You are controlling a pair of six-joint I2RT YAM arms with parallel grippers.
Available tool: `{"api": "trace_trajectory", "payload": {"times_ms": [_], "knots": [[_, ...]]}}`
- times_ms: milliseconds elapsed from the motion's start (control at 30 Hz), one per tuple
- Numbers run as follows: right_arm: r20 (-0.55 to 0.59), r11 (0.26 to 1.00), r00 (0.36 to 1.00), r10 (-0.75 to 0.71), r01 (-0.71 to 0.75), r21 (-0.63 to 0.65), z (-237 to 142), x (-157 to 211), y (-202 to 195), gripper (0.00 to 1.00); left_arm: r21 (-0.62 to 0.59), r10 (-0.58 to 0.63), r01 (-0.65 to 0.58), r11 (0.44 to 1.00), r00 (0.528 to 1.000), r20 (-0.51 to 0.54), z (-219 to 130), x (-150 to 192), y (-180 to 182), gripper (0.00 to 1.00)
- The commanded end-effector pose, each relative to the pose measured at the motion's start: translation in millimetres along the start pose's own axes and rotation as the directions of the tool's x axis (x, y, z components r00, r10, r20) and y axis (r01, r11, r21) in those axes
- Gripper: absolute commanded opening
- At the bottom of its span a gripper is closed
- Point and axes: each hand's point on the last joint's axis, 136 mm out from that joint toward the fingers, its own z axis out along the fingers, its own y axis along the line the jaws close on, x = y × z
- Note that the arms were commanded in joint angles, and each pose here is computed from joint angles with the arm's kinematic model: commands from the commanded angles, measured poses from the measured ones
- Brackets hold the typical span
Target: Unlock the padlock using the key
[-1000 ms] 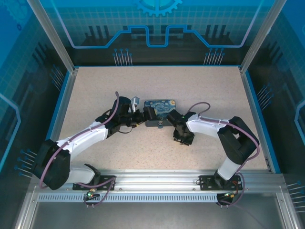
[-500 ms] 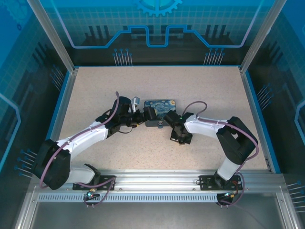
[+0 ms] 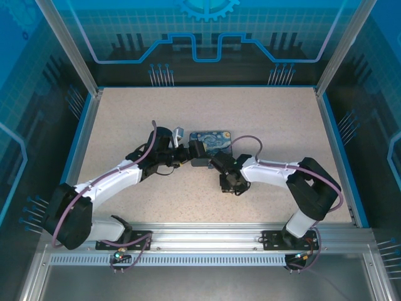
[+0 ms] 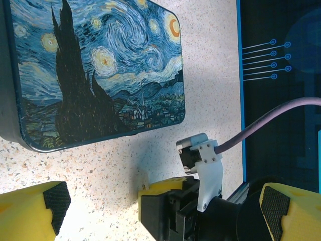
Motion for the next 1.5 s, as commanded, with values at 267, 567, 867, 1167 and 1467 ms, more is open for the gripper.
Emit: {"api": "trace_trajectory", "payload": {"times_ms": [267, 567, 867, 1167, 1467], "knots": [[-0.030, 0.992, 0.993, -0.118, 0.117, -0.041, -8, 13, 9, 0.32, 0.024, 0.026, -0.027, 0.999, 0.999, 0.020, -10, -2, -10, 0.99], [-0.053, 0.991, 0.989, -0.135, 0.135, 0.001, -2, 21, -1, 0.31, 0.025, 0.028, -0.029, 0.999, 0.999, 0.020, -9, -4, -13, 0.99], [-0.073, 0.984, 0.982, -0.174, 0.176, 0.023, 9, 26, -1, 0.07, 0.018, 0.027, -0.027, 0.999, 1.000, 0.015, -7, -6, -13, 0.99], [0.039, 0.966, 0.968, -0.247, 0.249, -0.073, -21, 7, 14, 0.00, 0.000, 0.024, -0.024, 1.000, 1.000, 0.017, -6, -7, -10, 0.99], [0.164, 0.933, 0.958, -0.236, 0.271, -0.238, -56, -11, 16, 0.00, -0.010, 0.021, -0.021, 1.000, 0.999, 0.027, -6, -9, -10, 0.99]]}}
